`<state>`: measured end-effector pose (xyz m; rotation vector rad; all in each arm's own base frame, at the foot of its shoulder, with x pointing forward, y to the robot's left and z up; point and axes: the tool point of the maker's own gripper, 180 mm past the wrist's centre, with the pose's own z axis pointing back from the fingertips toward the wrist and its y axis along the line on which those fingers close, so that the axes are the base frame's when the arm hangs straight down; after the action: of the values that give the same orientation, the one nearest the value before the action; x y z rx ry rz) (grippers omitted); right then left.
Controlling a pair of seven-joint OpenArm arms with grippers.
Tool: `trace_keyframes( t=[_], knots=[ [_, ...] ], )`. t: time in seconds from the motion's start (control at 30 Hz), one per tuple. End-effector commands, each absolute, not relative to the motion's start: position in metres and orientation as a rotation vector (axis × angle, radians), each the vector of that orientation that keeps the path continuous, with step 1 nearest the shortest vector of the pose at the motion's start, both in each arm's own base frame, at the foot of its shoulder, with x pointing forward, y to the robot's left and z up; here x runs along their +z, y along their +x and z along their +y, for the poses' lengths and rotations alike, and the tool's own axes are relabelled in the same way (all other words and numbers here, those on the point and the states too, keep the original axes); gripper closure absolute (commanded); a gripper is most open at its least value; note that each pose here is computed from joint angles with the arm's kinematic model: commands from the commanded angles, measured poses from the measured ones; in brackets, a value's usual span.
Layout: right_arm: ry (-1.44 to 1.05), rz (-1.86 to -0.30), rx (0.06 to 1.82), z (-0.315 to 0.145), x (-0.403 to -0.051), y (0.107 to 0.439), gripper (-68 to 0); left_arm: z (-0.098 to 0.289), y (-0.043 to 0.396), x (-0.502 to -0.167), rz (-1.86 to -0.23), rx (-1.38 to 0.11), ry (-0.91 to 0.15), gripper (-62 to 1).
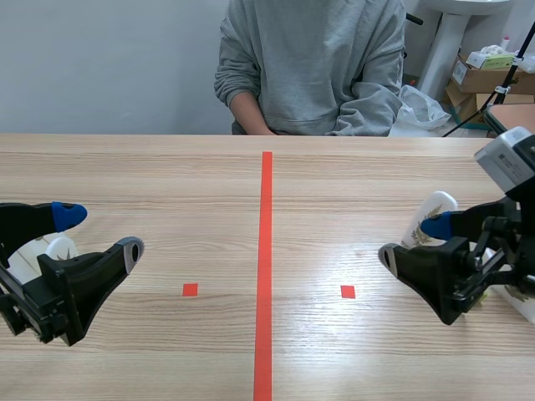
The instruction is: Do the leaf sorting experiment
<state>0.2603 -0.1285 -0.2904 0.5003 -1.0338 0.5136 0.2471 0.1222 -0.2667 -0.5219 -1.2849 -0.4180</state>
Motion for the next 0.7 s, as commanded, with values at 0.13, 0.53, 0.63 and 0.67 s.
trace_keyframes(
  t=[0.13, 0.53, 0.63, 0.67],
  knots=[
    [0.481, -1.084, 0.485, -0.15, -0.28, 0.267, -48.7, 0.121, 0.249, -0.261, -1.31, -0.402, -0.538, -62.3],
    [0.515, -1.046, 0.489, -0.16, -0.293, 0.259, -48.7, 0.121, 0.249, -0.26, -1.311, -0.4, -0.539, -62.3],
    [0.516, -1.046, 0.488, -0.16, -0.293, 0.259, -48.7, 0.121, 0.249, -0.259, -1.317, -0.394, -0.543, -62.3],
    [0.516, -1.046, 0.488, -0.16, -0.293, 0.259, -48.7, 0.121, 0.249, -0.258, -1.319, -0.393, -0.544, -62.3]
  ],
)
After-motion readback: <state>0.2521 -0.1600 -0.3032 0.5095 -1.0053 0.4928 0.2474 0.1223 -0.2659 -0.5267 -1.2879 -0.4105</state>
